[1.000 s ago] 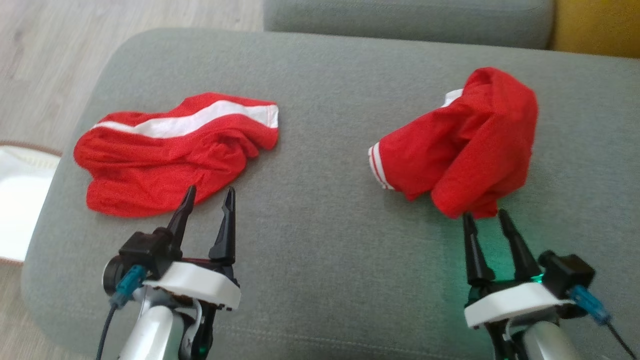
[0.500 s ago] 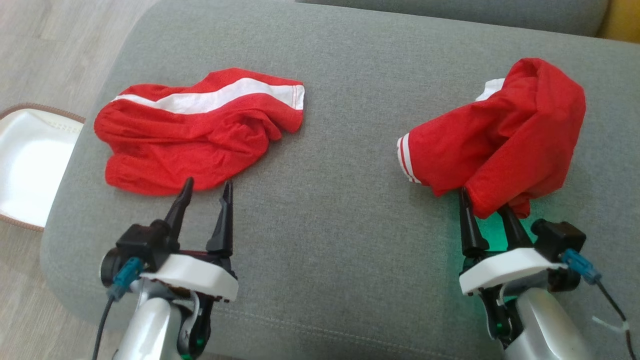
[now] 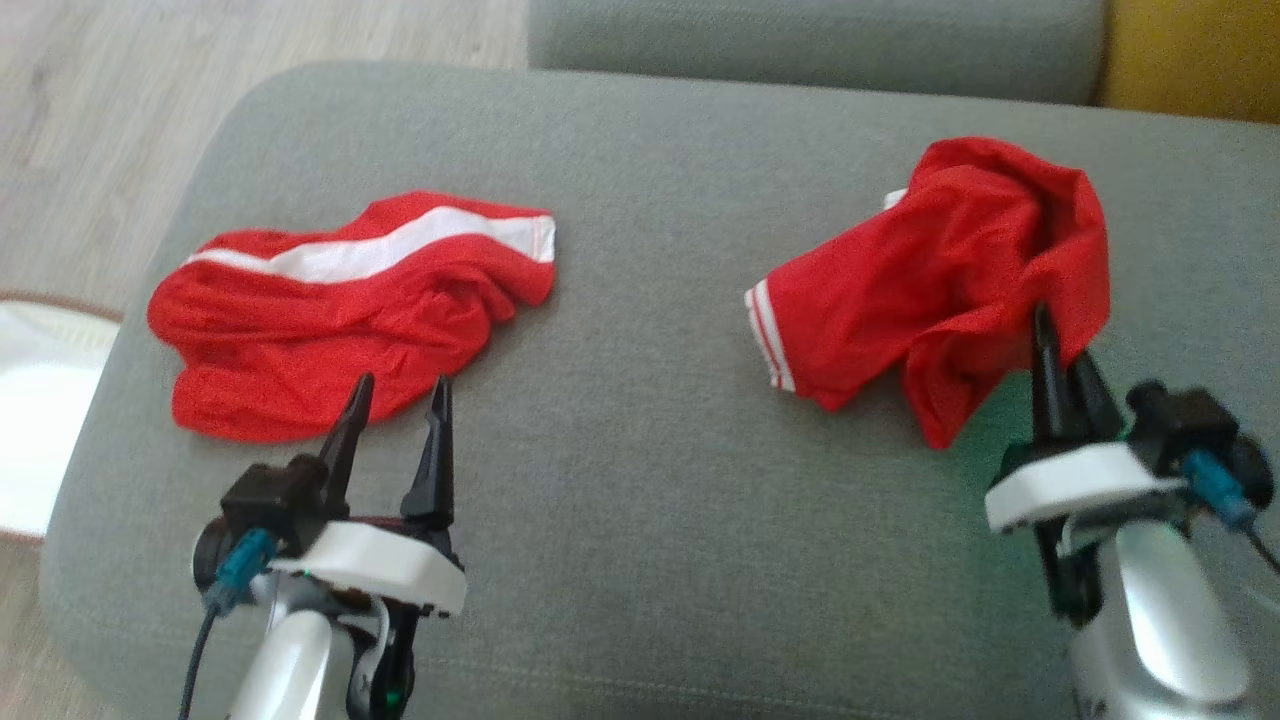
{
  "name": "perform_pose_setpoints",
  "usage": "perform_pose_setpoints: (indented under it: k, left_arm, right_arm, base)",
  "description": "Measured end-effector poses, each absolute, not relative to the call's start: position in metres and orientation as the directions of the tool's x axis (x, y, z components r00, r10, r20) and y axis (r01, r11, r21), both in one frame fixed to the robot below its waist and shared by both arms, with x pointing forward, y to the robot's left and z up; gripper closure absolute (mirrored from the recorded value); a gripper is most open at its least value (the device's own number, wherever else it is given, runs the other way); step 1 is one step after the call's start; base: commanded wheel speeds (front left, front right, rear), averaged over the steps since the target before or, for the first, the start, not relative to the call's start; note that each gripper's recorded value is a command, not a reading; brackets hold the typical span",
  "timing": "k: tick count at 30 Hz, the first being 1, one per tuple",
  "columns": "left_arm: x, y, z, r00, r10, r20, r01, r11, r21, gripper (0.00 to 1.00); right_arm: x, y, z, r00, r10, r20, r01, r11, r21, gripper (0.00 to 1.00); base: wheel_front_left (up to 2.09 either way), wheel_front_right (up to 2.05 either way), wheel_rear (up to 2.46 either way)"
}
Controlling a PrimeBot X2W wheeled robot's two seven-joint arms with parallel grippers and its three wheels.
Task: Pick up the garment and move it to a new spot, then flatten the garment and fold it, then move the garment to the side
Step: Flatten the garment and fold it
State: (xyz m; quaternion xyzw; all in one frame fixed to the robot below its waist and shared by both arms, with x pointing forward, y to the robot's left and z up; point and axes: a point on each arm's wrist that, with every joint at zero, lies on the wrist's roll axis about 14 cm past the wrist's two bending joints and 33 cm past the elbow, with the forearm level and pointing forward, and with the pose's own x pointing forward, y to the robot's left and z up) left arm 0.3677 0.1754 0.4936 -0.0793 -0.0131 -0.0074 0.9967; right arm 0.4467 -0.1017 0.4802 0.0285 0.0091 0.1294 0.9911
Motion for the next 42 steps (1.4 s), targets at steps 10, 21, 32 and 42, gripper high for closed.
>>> perform_pose_setpoints:
  k: [10, 21, 32, 42]
  left_arm:
    - [0.354, 0.155, 0.504, 0.998, -0.034, 0.061, 0.047, 0.976, -0.212, 0.00]
    - [0.359, 0.135, 0.498, 0.995, -0.086, 0.043, 0.094, 0.970, -0.224, 0.00]
    - [0.366, 0.126, 0.489, 0.992, -0.122, 0.016, 0.123, 0.967, -0.223, 0.00]
    - [0.372, 0.127, 0.493, 0.992, -0.126, 0.029, 0.129, 0.969, -0.212, 0.00]
  right_arm:
    - [0.479, -0.137, 0.666, 0.887, 0.273, 0.372, -0.130, 0.921, -0.366, 1.00]
    - [0.454, -0.218, 0.583, 0.990, 0.068, 0.122, -0.027, 0.949, -0.315, 1.00]
    - [0.395, -0.245, 0.502, 0.989, -0.117, -0.085, 0.104, 0.984, -0.145, 0.00]
    - [0.383, -0.208, 0.499, 0.999, -0.015, -0.039, 0.014, 0.999, -0.043, 0.00]
  base:
    - [0.00, 0.00, 0.00]
    - [0.00, 0.00, 0.00]
    - [0.00, 0.00, 0.00]
    - [0.00, 0.00, 0.00]
